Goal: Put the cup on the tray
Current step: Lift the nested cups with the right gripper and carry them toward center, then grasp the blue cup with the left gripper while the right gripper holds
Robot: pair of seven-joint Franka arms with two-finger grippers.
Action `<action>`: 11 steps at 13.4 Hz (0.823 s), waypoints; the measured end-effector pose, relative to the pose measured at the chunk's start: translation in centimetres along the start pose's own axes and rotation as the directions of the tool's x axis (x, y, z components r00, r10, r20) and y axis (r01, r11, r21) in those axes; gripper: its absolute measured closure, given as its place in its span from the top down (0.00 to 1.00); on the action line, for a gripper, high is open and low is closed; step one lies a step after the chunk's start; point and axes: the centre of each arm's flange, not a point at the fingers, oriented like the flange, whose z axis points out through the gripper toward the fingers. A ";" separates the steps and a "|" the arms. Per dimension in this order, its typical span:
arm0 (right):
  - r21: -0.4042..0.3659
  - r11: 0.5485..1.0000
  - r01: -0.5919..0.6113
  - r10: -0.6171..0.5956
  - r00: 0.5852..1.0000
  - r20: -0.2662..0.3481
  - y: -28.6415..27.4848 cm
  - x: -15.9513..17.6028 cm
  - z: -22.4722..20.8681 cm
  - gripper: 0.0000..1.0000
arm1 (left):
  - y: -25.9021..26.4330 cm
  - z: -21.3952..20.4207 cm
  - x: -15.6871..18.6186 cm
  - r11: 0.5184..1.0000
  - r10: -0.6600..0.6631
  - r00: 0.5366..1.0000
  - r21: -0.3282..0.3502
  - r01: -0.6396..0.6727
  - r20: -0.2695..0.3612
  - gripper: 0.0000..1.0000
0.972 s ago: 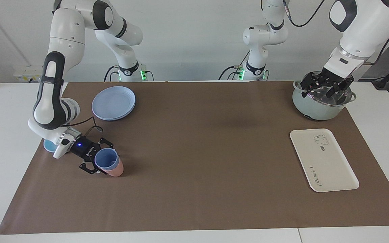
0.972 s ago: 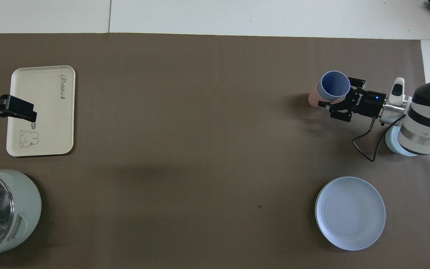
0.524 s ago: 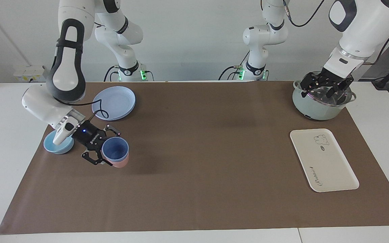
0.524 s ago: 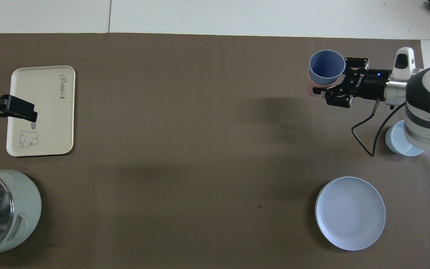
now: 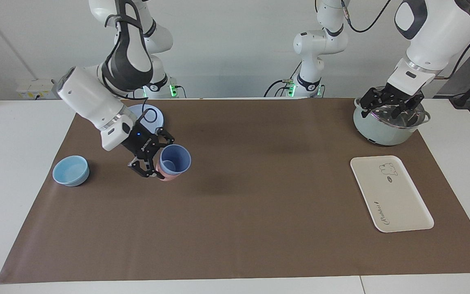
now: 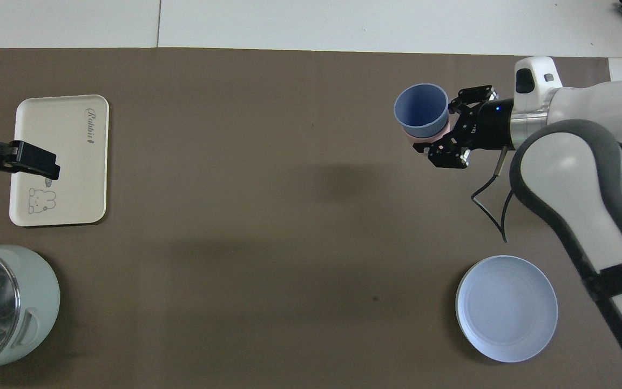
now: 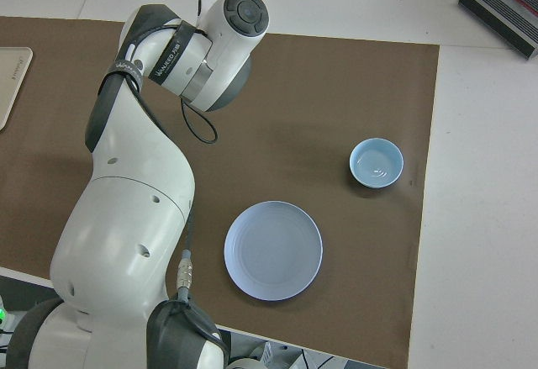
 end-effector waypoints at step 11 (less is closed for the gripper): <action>-0.018 0.985 0.174 -0.169 0.972 0.166 -15.0 12.6 4.0 0.84 | 13.1 3.7 2.0 0.813 -0.237 0.971 -0.554 0.178 -0.037 1.00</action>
